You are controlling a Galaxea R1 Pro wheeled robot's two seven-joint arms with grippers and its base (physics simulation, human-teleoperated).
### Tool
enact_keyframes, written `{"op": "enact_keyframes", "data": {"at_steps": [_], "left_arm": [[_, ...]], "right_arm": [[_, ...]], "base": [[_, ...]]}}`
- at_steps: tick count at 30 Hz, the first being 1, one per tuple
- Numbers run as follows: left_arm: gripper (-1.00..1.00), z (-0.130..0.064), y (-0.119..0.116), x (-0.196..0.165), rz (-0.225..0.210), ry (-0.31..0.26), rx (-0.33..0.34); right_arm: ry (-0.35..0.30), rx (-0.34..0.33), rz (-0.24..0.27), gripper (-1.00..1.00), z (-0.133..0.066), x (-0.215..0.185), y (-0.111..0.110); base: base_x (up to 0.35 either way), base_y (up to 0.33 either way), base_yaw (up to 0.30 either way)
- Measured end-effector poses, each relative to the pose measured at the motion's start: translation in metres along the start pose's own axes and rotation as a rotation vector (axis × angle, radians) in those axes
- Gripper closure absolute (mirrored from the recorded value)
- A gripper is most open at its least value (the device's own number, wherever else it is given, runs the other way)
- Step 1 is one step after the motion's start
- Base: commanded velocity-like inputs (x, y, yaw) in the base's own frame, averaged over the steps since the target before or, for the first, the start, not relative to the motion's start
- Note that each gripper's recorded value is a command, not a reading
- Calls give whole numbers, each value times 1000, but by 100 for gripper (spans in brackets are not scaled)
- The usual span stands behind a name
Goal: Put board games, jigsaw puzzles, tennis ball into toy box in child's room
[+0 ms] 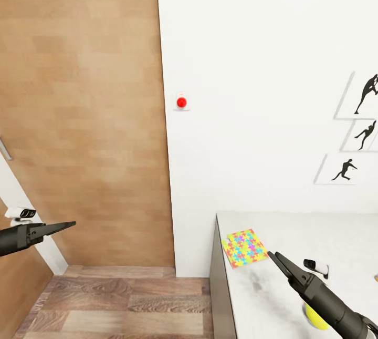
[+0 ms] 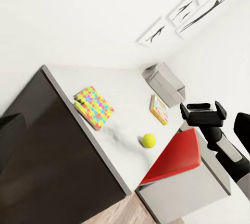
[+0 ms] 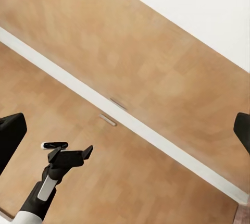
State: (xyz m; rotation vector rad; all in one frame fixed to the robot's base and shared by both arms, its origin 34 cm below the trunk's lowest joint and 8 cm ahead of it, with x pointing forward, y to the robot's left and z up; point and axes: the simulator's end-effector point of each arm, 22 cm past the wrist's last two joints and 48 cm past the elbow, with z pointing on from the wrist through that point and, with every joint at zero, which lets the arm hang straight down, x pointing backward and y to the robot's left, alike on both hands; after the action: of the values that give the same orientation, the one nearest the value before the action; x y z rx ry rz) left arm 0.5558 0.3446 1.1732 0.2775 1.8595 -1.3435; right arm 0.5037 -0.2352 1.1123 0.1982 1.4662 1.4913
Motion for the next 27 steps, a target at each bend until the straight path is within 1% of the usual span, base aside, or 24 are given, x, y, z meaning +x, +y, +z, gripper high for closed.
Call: {"op": "enact_keyframes", "data": {"at_steps": [20, 27], "left_arm": [[-100, 0, 0, 0, 0, 0, 0], [-100, 0, 0, 0, 0, 1, 0]], "right_arm": [[1, 3, -1, -100, 1, -1, -1], [1, 32, 0, -100, 1, -1, -8]], "base": [[9, 0, 0], [0, 0, 0]]}}
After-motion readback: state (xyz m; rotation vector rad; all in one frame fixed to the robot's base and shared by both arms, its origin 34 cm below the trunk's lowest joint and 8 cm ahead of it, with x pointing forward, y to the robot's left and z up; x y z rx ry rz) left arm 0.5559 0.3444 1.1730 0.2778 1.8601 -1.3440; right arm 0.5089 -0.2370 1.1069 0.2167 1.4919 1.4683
